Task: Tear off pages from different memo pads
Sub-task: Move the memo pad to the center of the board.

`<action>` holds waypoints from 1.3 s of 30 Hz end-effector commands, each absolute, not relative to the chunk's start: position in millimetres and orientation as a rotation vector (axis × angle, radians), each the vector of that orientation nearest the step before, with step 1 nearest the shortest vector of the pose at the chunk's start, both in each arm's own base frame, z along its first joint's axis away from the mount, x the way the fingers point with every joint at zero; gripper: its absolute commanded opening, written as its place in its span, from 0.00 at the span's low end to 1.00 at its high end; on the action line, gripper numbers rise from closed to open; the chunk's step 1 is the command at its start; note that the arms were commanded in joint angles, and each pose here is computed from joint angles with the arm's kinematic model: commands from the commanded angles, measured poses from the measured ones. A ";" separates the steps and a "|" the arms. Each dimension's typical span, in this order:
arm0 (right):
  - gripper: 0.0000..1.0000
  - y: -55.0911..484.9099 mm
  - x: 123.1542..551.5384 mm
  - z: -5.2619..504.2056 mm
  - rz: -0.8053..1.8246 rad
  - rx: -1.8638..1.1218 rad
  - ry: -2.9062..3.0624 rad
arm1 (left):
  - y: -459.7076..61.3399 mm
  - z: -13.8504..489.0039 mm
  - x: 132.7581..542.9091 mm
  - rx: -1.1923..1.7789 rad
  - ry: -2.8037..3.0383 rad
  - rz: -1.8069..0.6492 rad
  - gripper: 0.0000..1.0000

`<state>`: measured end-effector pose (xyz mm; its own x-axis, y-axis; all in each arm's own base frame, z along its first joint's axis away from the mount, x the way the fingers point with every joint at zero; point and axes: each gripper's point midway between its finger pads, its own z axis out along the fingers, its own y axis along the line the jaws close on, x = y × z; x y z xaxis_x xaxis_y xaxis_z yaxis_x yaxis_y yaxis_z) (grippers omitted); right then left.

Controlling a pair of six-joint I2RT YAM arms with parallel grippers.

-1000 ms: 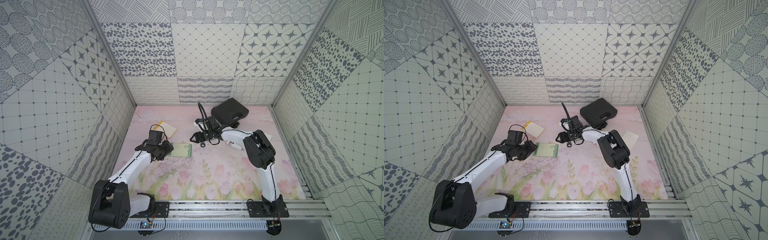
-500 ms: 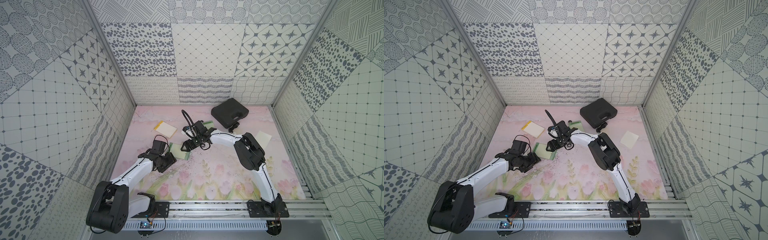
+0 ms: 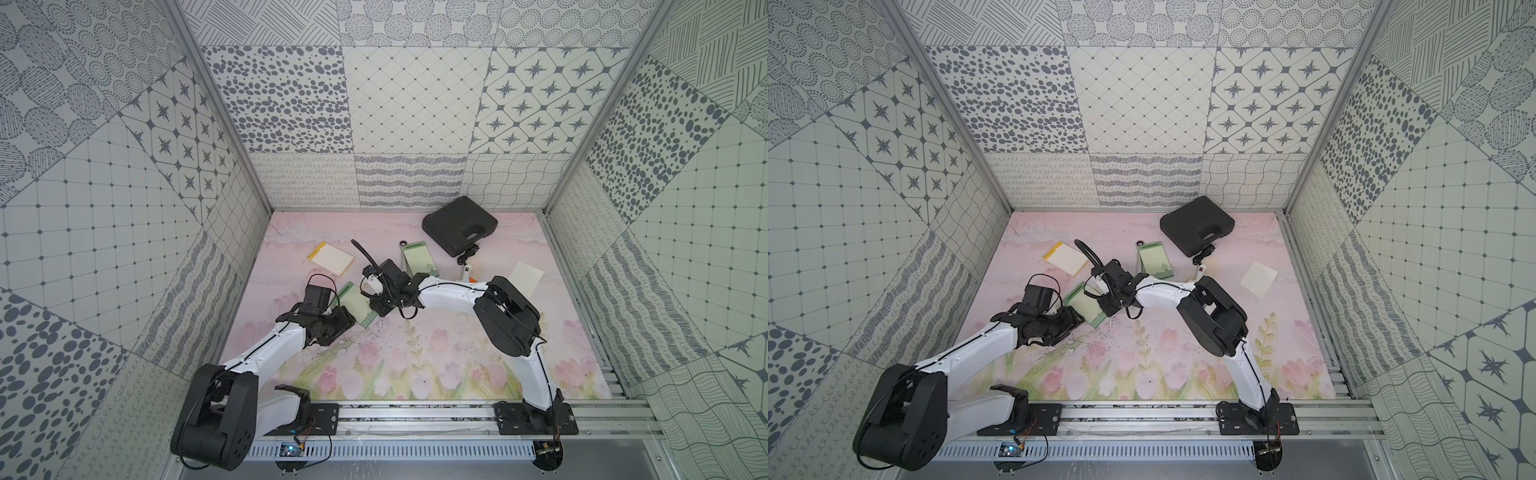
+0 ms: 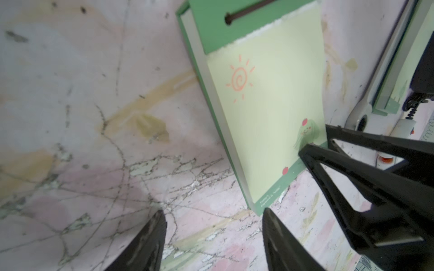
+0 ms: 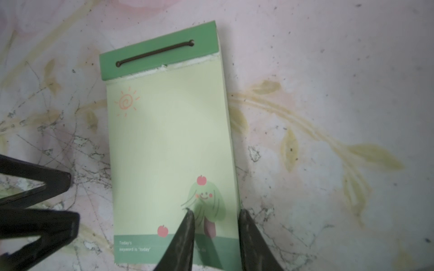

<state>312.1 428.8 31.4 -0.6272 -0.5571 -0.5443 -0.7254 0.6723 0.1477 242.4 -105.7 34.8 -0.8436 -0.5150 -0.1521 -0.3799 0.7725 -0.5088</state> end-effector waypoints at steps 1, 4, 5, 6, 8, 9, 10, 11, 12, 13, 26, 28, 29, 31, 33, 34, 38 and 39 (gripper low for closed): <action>0.31 368.5 277.3 -35.3 0.135 -1.052 2.618 | -110.0 38.4 238.8 -0.664 2.687 -0.717 0.66; 0.31 345.6 259.5 -42.8 0.087 -1.026 2.664 | -115.2 36.9 236.3 -0.643 2.701 -0.735 0.66; 0.31 339.3 253.9 -42.5 0.090 -1.013 2.673 | -117.6 36.9 236.1 -0.629 2.703 -0.738 0.66; 0.31 331.8 247.3 -42.2 0.095 -0.996 2.685 | -120.5 36.3 235.7 -0.610 2.710 -0.731 0.65; 0.32 315.4 235.2 -39.8 0.096 -0.958 2.713 | -128.7 36.7 234.5 -0.568 2.723 -0.732 0.65; 0.32 307.1 228.6 -37.5 0.097 -0.944 2.725 | -134.1 36.9 234.0 -0.547 2.728 -0.739 0.65; 0.32 297.2 221.7 -37.1 0.089 -0.931 2.744 | -138.9 37.5 234.3 -0.531 2.727 -0.741 0.65; 0.32 287.6 216.0 -36.8 0.078 -0.914 2.764 | -142.8 36.9 233.5 -0.519 2.728 -0.744 0.65; 0.33 277.8 207.7 -36.1 0.073 -0.900 2.795 | -147.1 36.3 233.5 -0.510 2.728 -0.750 0.65; 0.33 269.7 199.0 -35.2 0.078 -0.892 2.827 | -152.0 35.1 232.7 -0.499 2.732 -0.760 0.65; 0.76 281.3 196.9 67.3 0.409 -0.853 2.721 | -195.1 32.4 221.8 -0.328 2.811 -0.928 0.58; 0.77 283.5 195.6 76.2 0.419 -0.872 2.730 | -200.1 37.5 215.9 -0.292 2.803 -0.984 0.55; 0.77 284.9 194.1 78.8 0.427 -0.888 2.736 | -202.2 38.8 212.8 -0.278 2.800 -1.002 0.54; 0.77 288.5 191.5 82.2 0.448 -0.912 2.746 | -207.7 40.6 204.7 -0.238 2.803 -1.023 0.52; 0.80 291.6 189.3 80.3 0.461 -0.931 2.767 | -212.5 40.1 198.2 -0.212 2.811 -1.029 0.50; 0.85 293.7 187.7 77.9 0.468 -0.941 2.784 | -214.8 39.5 195.6 -0.208 2.811 -1.038 0.49; 0.90 301.0 183.5 68.5 0.497 -0.955 2.837 | -223.4 33.2 187.0 -0.198 2.817 -1.087 0.38; 0.90 302.2 183.5 66.9 0.502 -0.954 2.842 | -225.4 31.9 185.6 -0.189 2.817 -1.093 0.35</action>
<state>192.2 299.4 72.8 -0.7972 -0.5492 -0.2507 -0.6012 0.7602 0.2464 193.7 -210.4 29.7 -0.9792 -0.1867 -0.0795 -0.0965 0.7732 -0.6267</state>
